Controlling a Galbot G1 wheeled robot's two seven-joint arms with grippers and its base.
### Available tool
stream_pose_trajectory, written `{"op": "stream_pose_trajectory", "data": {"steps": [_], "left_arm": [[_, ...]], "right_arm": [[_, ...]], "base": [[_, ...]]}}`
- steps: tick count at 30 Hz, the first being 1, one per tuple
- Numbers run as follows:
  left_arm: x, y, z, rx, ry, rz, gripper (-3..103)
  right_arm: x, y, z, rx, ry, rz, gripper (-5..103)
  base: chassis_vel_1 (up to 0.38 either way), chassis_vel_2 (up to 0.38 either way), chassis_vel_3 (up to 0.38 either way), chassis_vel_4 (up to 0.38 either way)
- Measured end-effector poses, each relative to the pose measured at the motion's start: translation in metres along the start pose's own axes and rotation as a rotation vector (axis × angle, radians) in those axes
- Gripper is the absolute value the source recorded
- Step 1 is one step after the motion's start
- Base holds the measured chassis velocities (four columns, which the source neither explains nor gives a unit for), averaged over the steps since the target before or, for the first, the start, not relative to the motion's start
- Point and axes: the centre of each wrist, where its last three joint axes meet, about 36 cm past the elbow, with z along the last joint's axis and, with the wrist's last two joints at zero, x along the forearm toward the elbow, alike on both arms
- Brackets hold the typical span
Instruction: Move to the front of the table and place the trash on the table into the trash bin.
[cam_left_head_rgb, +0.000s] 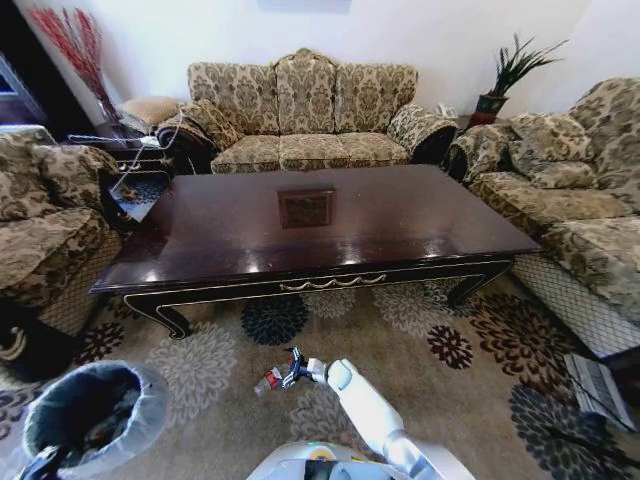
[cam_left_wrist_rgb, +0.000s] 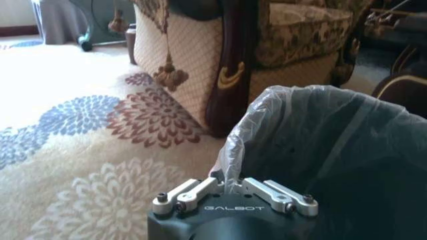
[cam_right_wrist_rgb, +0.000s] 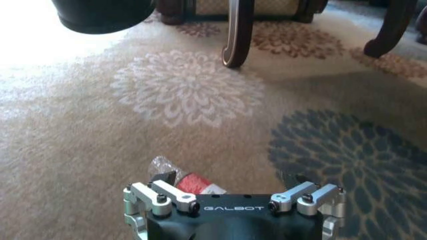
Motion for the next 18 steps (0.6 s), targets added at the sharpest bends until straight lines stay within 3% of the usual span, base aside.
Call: {"op": "stream_pose_trajectory", "data": {"steps": [7,10,18], "left_arm": [[0.001,-0.007,0.007,-0.019,0.003,0.017,2],[-0.003,-0.016,0.003,-0.066,-0.003,0.053,2],[0.012,-0.038,-0.005,-0.098,0.001,0.127,2]], "right_arm": [[0.003,-0.014,0.012,0.018,0.067,-0.031,100],[0.009,-0.021,0.027,0.023,0.136,-0.029,100],[0.01,-0.017,0.036,0.023,0.188,0.002,100]], "base": [[0.0,0.0,0.0,0.0],[0.0,0.0,0.0,0.0],[0.0,0.0,0.0,0.0]]}}
